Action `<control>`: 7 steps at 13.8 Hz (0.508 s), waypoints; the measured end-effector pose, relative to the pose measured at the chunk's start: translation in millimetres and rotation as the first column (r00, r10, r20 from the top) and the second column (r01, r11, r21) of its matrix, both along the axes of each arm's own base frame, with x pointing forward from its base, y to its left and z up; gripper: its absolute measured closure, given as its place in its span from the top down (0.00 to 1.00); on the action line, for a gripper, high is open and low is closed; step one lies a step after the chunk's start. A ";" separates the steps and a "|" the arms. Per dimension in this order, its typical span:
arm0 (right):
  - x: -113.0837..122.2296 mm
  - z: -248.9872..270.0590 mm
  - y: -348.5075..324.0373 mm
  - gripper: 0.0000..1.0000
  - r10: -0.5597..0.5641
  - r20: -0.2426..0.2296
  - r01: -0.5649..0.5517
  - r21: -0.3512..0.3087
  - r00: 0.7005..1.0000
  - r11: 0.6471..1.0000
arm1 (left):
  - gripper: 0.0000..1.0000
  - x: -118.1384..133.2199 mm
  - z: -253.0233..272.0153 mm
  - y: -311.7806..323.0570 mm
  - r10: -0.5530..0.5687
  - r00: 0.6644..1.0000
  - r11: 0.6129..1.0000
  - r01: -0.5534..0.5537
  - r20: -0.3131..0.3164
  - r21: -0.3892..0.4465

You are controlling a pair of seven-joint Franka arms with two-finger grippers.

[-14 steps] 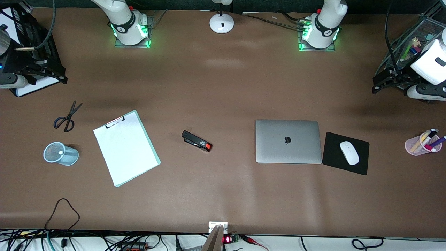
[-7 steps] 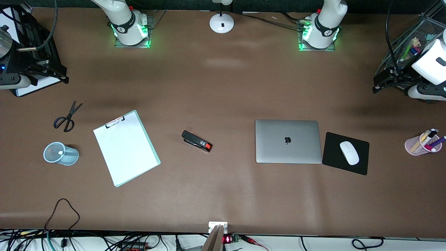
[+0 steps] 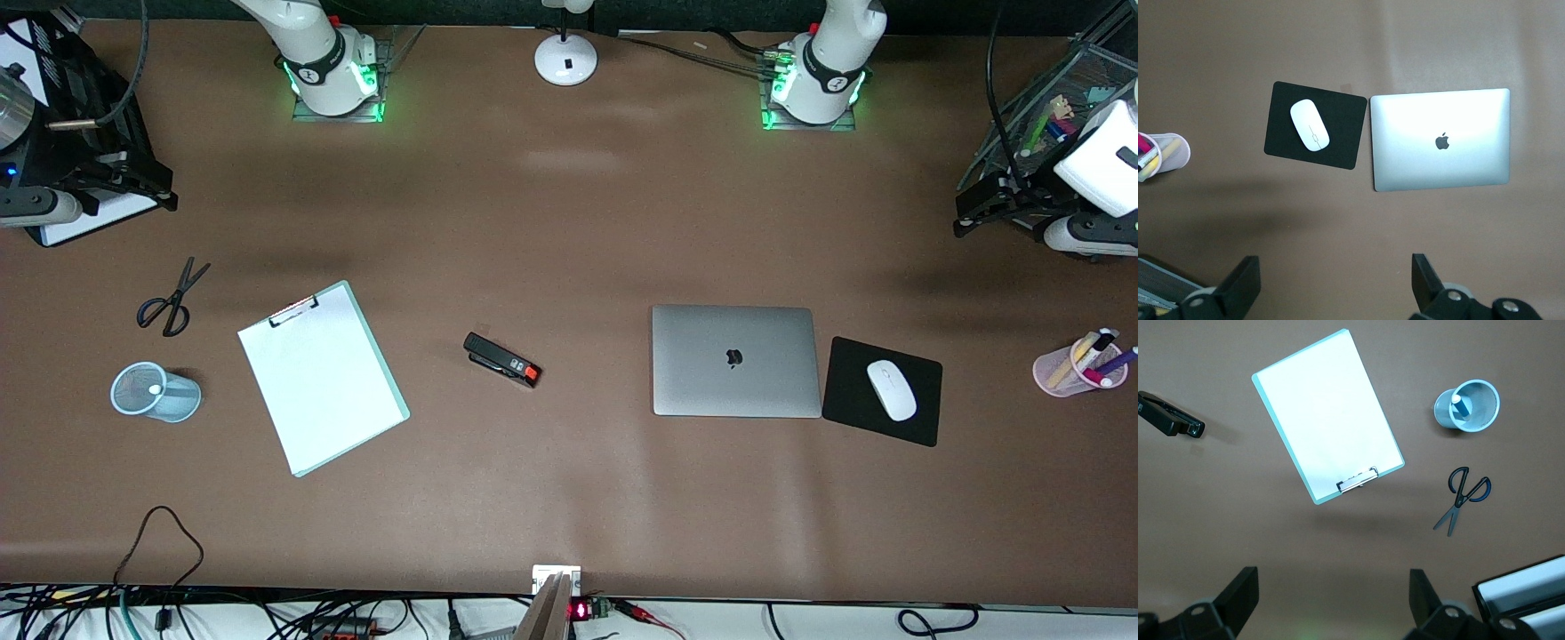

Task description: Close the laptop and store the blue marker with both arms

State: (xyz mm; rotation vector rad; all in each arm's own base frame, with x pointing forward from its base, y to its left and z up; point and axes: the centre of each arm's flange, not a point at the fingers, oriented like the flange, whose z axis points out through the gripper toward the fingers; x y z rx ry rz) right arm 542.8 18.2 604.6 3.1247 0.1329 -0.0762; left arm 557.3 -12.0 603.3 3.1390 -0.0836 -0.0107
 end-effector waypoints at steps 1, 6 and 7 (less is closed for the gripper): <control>-0.2 -0.2 0.0 1.00 -0.002 -0.002 0.002 0.000 1.000 1.000 | 1.00 0.0 0.0 0.6 0.001 1.000 1.000 -0.001 0.000 0.000; -0.1 -0.9 0.1 1.00 -0.002 -0.004 0.002 0.000 1.000 1.000 | 1.00 -0.1 -0.1 1.3 0.002 1.000 1.000 -0.002 -0.001 0.000; 0.0 -1.0 0.1 1.00 -0.002 -0.005 0.002 -0.001 1.000 1.000 | 1.00 -0.1 -0.1 1.4 0.002 1.000 1.000 -0.002 -0.001 0.000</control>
